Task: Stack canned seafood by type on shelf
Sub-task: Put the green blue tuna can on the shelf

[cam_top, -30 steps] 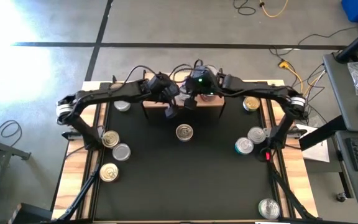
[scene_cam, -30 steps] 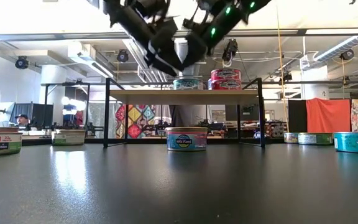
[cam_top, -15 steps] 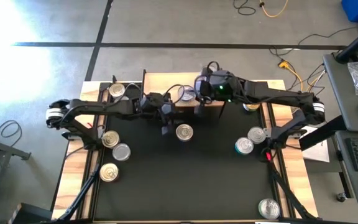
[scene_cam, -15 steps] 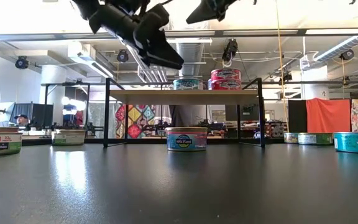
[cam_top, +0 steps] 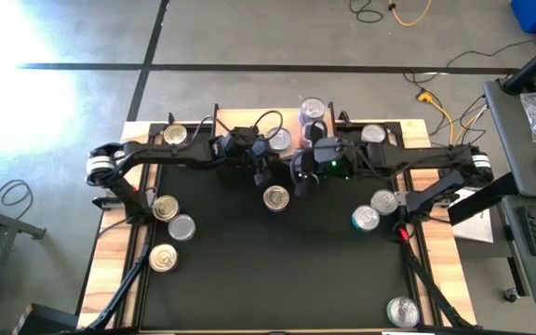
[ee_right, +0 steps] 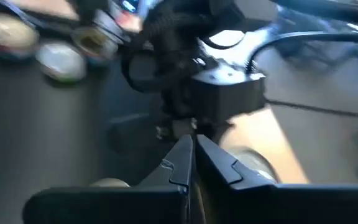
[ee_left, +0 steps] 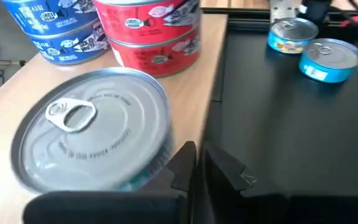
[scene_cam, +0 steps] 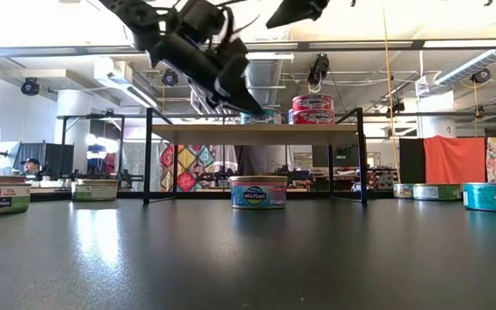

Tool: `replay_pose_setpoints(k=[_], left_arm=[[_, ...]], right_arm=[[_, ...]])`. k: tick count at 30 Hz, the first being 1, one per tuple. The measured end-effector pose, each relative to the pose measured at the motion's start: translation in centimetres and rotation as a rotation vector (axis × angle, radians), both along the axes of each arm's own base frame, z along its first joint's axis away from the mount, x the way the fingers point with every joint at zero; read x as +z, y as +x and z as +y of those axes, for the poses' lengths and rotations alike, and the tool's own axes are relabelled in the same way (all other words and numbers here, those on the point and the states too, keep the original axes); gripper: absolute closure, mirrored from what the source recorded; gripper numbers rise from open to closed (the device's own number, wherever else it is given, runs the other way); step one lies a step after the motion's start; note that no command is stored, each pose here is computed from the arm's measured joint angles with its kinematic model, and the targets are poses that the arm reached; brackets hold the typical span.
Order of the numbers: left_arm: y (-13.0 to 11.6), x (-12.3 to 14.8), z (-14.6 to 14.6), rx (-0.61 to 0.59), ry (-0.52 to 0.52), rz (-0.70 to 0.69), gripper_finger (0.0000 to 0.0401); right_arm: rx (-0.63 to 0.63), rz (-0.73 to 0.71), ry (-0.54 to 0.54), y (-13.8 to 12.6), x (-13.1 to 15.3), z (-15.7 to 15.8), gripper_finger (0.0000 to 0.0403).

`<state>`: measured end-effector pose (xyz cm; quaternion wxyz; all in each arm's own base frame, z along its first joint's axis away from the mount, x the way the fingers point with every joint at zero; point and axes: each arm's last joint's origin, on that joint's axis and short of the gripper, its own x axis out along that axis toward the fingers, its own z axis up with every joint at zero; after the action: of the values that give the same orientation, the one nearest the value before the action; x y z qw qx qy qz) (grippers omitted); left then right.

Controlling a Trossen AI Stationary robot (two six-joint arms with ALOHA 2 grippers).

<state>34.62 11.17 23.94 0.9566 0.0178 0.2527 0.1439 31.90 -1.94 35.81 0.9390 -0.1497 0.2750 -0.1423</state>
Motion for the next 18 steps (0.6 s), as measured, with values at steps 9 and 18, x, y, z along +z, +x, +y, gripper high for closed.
replay_pose_setpoints(k=[9, 18], left_arm=[[1.3, 0.2, 3.4, 0.070, 0.010, -0.004, 0.0401], [2.5, -0.3, 5.9, 0.103, 0.018, 0.000, 0.0401]], right_arm=[[-0.088, 0.125, -0.016, -1.6, -0.4, 2.0, 0.0390], [-0.106, 0.153, 0.029, -2.6, -0.5, 2.5, 0.0390]])
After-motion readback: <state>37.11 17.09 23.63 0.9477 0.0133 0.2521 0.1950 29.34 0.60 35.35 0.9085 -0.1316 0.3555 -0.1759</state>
